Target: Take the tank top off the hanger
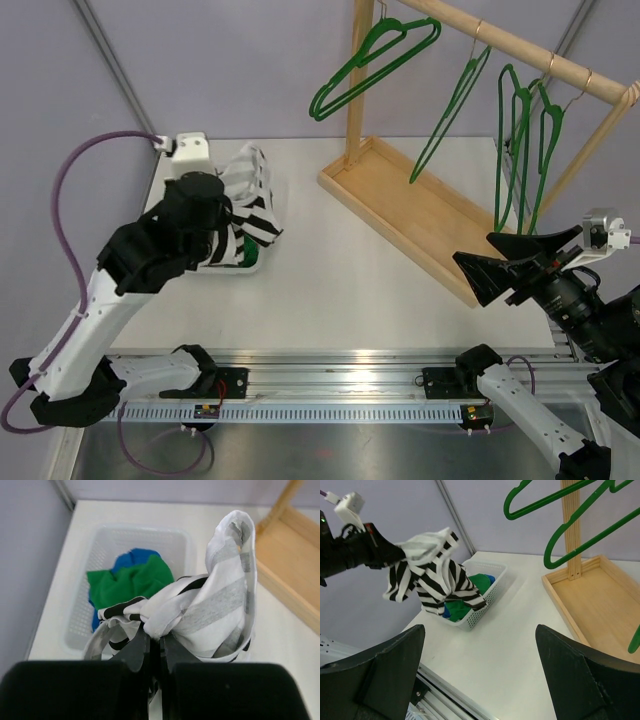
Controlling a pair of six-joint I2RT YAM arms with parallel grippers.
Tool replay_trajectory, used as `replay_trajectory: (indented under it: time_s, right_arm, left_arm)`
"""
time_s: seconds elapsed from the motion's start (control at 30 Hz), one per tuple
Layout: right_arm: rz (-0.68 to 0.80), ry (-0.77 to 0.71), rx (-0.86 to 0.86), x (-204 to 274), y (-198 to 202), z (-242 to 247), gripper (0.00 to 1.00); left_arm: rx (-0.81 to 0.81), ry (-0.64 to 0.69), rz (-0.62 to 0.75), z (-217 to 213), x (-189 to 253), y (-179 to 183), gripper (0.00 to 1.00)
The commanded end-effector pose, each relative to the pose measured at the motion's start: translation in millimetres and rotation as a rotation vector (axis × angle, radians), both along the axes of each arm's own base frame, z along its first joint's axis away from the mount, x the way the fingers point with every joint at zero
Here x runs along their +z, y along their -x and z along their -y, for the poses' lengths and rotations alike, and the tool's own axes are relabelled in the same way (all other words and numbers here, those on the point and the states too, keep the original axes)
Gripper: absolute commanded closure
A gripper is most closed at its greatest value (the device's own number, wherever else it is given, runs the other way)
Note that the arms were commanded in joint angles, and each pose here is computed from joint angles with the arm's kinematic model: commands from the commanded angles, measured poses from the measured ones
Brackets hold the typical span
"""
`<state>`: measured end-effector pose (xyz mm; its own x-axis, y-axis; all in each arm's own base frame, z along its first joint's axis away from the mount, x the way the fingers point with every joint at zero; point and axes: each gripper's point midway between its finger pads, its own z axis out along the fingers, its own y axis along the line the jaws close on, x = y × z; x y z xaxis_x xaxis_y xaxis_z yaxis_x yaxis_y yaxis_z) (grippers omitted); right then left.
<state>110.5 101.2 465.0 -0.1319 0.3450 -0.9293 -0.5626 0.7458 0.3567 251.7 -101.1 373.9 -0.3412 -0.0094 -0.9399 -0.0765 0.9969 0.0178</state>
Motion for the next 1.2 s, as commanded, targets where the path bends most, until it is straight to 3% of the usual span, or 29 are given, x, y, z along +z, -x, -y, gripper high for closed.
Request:
replay_trajectory:
  time_s: [0.0,0.17,0.63,0.73,0.87,0.9,1.1,1.17]
  right_arm:
    - [0.029,0.008,-0.004,9,-5,-1,0.0]
    - [0.021,0.006,0.003,7,-9,-4,0.01]
    - [-0.004,-0.001,0.042,-2,-21,-18,0.0]
    - [-0.015,-0.008,0.068,-8,-24,-25,0.0]
    - [-0.042,-0.007,0.096,-17,-31,-34,0.01]
    - [-0.045,-0.006,0.108,-18,-31,-36,0.01]
    - [-0.071,0.001,0.139,-29,-38,-46,0.01]
    - [-0.083,0.001,0.15,-34,-41,-49,0.0]
  left_arm:
    - [0.085,-0.003,0.11,-41,53,-4,1.0]
    - [0.241,-0.022,0.123,-89,75,-20,1.0]
    - [0.071,0.125,-0.137,-60,-8,-100,1.0]
    - [0.139,0.189,-0.23,-74,-43,-137,1.0]
    - [0.288,0.244,-0.416,-108,-119,-178,1.0]
    - [0.297,0.24,-0.506,-109,-157,-190,1.0]
    - [0.24,0.277,-0.88,-84,-307,-197,1.0]
    - [0.23,0.29,-0.915,-81,-318,-198,1.0]
